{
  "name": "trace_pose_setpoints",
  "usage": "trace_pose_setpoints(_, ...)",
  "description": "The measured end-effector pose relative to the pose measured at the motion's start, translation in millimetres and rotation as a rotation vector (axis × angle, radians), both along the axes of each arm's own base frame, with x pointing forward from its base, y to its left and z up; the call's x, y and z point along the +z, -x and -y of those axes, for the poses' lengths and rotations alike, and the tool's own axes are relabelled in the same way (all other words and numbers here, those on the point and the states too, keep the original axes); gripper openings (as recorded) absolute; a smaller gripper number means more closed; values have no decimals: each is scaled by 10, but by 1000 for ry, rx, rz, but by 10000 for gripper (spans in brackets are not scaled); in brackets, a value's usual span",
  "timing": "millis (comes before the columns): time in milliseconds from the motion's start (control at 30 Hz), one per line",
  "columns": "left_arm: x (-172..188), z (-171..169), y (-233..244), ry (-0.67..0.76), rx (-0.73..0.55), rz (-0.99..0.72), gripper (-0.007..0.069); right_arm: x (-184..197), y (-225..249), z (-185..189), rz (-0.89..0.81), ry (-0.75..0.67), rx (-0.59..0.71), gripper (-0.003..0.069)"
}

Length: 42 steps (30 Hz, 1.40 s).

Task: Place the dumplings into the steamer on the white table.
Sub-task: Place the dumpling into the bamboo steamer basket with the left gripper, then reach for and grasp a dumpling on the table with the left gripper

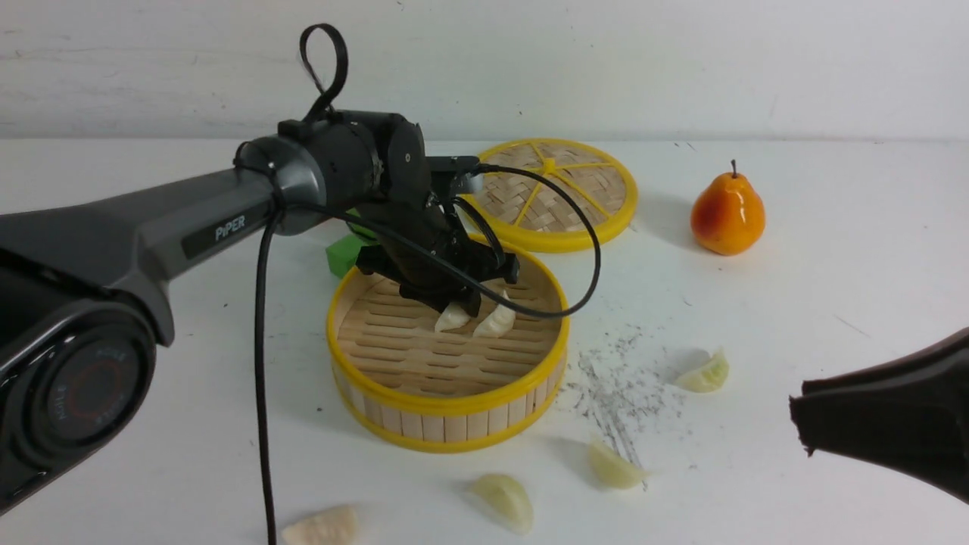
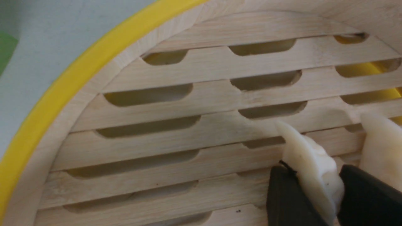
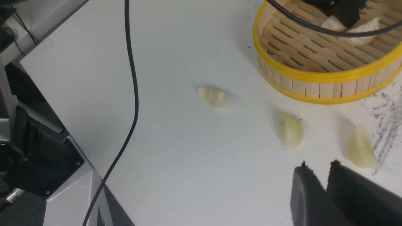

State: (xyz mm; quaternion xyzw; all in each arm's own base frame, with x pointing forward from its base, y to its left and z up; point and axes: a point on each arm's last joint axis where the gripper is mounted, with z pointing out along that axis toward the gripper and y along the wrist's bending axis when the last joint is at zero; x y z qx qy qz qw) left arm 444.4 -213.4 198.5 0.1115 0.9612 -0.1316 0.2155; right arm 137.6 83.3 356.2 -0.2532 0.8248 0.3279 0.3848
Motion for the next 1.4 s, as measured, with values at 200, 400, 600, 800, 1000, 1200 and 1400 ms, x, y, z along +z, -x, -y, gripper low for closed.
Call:
trace_pose_setpoints(200, 224, -31, 64, -44, -30, -56, 410, -2, 5, -1, -3, 1, 4, 108)
trace_pose_setpoints(400, 1123, -158, 242, -91, -60, 6, 489, -4, 4, 0, -3, 4, 4, 114)
trace_pose_setpoints(600, 1644, -369, 635, -110, -76, 83, 471, -2, 6, -2, -4, 1, 5, 116)
trace_pose_setpoints(800, 1306, -621, 1163, -209, -128, -81, 441, 4, 7, -7, -3, -9, 8, 122)
trace_pose_setpoints(1000, 712, -833, 1660, -281, -258, -199, 437, 17, 10, -18, 1, -25, 16, 127)
trace_pose_setpoints(1200, 249, -897, 1854, -294, -408, -154, 437, 22, 15, -24, -2, -34, 21, 132)
trace_pose_setpoints(1400, 2, -847, 1830, -283, -533, -97, 436, 22, 22, -28, -6, -37, 28, 136)
